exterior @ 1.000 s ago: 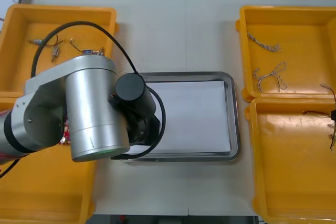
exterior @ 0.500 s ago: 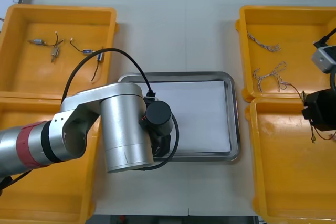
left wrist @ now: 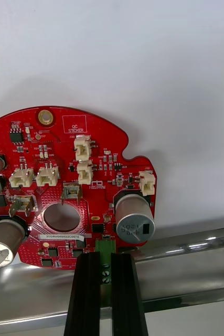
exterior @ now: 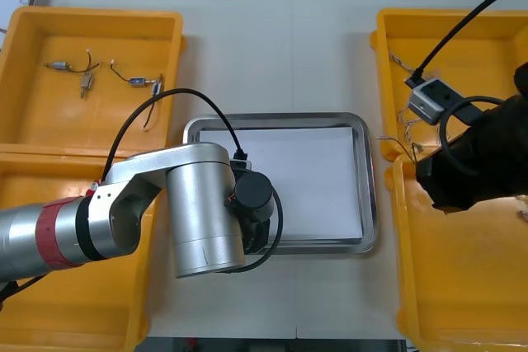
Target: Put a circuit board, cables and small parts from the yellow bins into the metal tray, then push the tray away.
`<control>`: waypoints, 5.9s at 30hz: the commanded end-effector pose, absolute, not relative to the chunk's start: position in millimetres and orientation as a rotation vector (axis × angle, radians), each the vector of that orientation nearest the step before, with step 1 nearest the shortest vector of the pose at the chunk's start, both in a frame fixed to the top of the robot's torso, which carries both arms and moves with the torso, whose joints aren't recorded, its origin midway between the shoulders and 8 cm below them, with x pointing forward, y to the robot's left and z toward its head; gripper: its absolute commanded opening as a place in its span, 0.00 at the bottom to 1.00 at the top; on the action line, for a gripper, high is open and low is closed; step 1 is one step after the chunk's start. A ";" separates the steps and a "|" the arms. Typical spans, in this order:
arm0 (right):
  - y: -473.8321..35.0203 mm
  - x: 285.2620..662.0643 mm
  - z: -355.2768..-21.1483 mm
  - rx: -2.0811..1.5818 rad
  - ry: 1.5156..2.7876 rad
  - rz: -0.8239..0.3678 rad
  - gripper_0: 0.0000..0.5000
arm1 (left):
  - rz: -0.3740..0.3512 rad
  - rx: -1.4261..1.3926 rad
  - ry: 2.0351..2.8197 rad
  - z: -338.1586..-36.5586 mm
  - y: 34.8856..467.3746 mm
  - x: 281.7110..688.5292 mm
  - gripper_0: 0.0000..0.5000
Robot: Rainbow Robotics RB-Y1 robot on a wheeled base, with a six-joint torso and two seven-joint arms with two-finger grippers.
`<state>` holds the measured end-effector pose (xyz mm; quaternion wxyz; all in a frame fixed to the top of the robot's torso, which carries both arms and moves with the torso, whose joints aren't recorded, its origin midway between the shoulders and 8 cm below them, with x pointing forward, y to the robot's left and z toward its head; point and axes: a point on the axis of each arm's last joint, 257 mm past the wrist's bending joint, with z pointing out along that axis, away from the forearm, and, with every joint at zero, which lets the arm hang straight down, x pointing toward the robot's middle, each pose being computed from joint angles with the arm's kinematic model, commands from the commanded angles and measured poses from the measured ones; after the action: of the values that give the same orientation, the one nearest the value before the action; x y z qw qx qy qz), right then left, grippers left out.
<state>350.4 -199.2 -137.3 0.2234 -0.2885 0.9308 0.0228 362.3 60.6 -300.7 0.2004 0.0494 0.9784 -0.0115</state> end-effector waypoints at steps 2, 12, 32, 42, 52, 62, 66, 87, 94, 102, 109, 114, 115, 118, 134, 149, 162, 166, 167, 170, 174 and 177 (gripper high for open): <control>-175.9 355.5 -131.3 -1.014 2.456 -0.044 0.00 | -0.090 0.069 2.705 -290.1 41.6 364.5 0.20; -137.4 352.5 -130.1 -1.213 2.347 -0.048 0.00 | -0.089 0.054 2.702 -289.9 43.3 365.9 1.00; -121.5 351.2 -146.7 -1.385 2.248 -0.085 0.00 | -0.138 0.005 2.654 -213.7 93.1 388.5 1.00; -100.8 346.0 -160.8 -1.489 2.175 -0.094 0.00 | -0.070 -0.044 2.672 -162.7 168.7 408.4 1.00; -77.9 338.9 -180.8 -1.630 2.075 -0.150 0.00 | -0.047 -0.098 2.674 -131.8 217.1 439.8 1.00; -71.1 362.0 -205.7 -1.846 1.985 -0.203 0.00 | -0.059 -0.137 2.658 -111.8 260.0 477.9 1.00; -71.7 373.4 -213.2 -1.887 1.963 -0.210 0.00 | -0.069 -0.134 2.643 -102.6 272.8 487.9 1.00; -74.4 384.8 -275.2 -1.974 1.937 -0.240 0.00 | -0.030 -0.144 2.577 -79.4 306.1 532.8 1.00; -71.7 388.1 -287.2 -1.940 1.943 -0.260 0.00 | -0.054 -0.172 2.547 -75.3 304.8 553.7 1.00; -77.0 389.7 -305.1 -1.920 2.007 -0.240 0.00 | -0.010 -0.128 2.527 -75.9 318.8 575.8 1.00; -79.5 392.4 -312.1 -1.902 2.023 -0.234 0.00 | 0.029 -0.103 2.503 -81.3 331.8 592.6 1.00; -79.4 391.5 -312.7 -1.904 2.022 -0.234 0.09 | 0.048 -0.109 2.478 -87.0 334.8 603.3 1.00; -79.2 392.0 -312.2 -1.899 2.024 -0.236 0.35 | 0.042 -0.110 2.470 -87.9 335.2 606.7 1.00; -77.8 393.8 -309.3 -1.895 2.011 -0.247 0.99 | 0.022 -0.112 2.443 -90.4 334.6 616.7 1.00; -76.9 395.3 -253.3 -1.844 2.002 -0.281 1.00 | 0.097 -0.107 2.415 -112.4 352.0 635.9 1.00; -98.8 397.5 -162.2 -1.653 2.077 -0.254 1.00 | 0.137 -0.080 2.373 -138.2 358.0 655.3 1.00; -142.5 415.0 -91.0 -1.414 2.042 -0.213 1.00 | 0.174 -0.070 2.407 -162.3 367.3 651.7 1.00; -170.9 418.4 -79.8 -1.317 2.081 -0.183 1.00 | 0.166 -0.078 2.415 -165.4 367.6 650.7 1.00; -180.5 419.1 -75.8 -1.290 2.090 -0.181 1.00 | 0.165 -0.081 2.417 -166.2 369.2 650.3 1.00; -202.7 421.1 -67.3 -1.232 2.108 -0.194 1.00 | 0.153 -0.083 2.412 -167.9 368.4 652.1 1.00; -222.5 423.8 -58.6 -1.166 2.123 -0.213 1.00 | 0.143 -0.080 2.404 -169.7 367.9 653.3 1.00; -239.6 431.8 -43.6 -1.072 2.121 -0.243 1.00 | 0.136 -0.078 2.403 -171.4 365.0 654.0 1.00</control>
<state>427.8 -215.6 -65.0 0.3440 -0.4454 0.8239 -0.0675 638.8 385.9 -193.0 0.3401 -0.0877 0.9351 0.0476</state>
